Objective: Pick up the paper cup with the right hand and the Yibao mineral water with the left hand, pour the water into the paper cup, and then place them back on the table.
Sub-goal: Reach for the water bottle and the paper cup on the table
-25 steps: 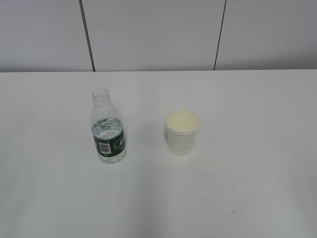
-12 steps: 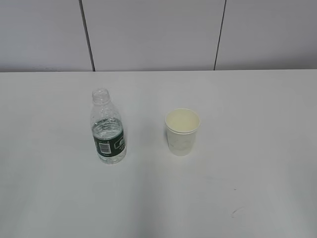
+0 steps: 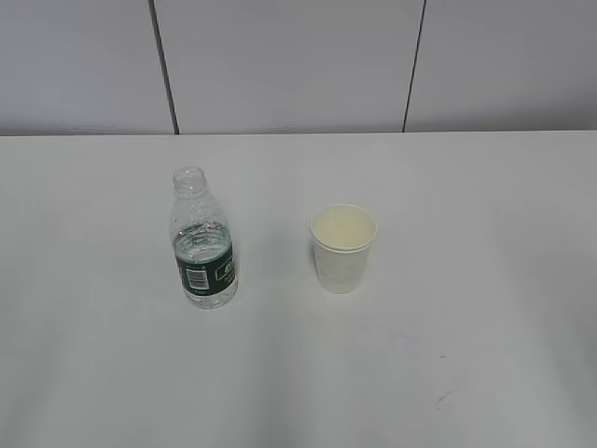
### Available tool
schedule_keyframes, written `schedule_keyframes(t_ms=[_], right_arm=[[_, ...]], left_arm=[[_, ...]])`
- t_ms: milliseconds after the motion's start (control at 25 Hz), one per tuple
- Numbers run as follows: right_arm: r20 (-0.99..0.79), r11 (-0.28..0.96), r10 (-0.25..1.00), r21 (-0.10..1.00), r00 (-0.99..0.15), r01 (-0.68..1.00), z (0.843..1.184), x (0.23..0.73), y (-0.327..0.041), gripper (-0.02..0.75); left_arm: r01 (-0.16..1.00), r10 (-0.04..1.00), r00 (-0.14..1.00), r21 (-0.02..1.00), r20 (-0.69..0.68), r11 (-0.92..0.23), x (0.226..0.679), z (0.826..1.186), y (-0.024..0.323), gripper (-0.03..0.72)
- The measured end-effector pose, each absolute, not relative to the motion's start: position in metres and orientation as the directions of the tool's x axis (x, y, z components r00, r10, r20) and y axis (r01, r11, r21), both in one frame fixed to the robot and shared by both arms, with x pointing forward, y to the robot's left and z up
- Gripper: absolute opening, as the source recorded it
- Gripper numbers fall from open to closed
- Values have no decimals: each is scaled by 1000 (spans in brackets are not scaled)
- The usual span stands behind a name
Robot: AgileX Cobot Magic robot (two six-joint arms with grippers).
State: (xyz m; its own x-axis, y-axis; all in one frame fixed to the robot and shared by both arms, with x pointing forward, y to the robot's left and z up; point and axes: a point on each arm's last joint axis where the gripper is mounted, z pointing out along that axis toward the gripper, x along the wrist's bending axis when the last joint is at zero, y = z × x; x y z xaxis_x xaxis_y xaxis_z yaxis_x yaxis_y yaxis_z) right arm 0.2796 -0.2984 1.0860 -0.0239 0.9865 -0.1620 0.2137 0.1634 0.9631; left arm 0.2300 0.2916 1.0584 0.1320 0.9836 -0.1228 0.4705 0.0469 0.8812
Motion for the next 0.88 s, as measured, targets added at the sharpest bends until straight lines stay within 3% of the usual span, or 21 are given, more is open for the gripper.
schedule_keyframes(t_ms=[200, 400, 520, 760, 880], right_arm=[[-145, 153, 988, 964, -53, 220, 1089, 320, -297, 591], [-158, 176, 982, 965, -102, 195, 1088, 354, -291, 591], [-182, 208, 973, 958, -142, 196, 1083, 374, -285, 591], [-227, 250, 962, 956, -155, 154, 1075, 410, -279, 591], [-203, 228, 967, 959, -155, 169, 1063, 430, -276, 591]], left_arm=[[432, 982, 155, 901, -104, 28, 230, 1064, 291, 554], [196, 981, 177, 980, -76, 40, 248, 1083, 291, 546], [120, 982, 186, 993, -24, 1, 271, 1079, 290, 529], [146, 988, 141, 989, -55, 34, 322, 1052, 288, 488], [93, 994, 99, 995, -48, 39, 341, 1054, 291, 483]])
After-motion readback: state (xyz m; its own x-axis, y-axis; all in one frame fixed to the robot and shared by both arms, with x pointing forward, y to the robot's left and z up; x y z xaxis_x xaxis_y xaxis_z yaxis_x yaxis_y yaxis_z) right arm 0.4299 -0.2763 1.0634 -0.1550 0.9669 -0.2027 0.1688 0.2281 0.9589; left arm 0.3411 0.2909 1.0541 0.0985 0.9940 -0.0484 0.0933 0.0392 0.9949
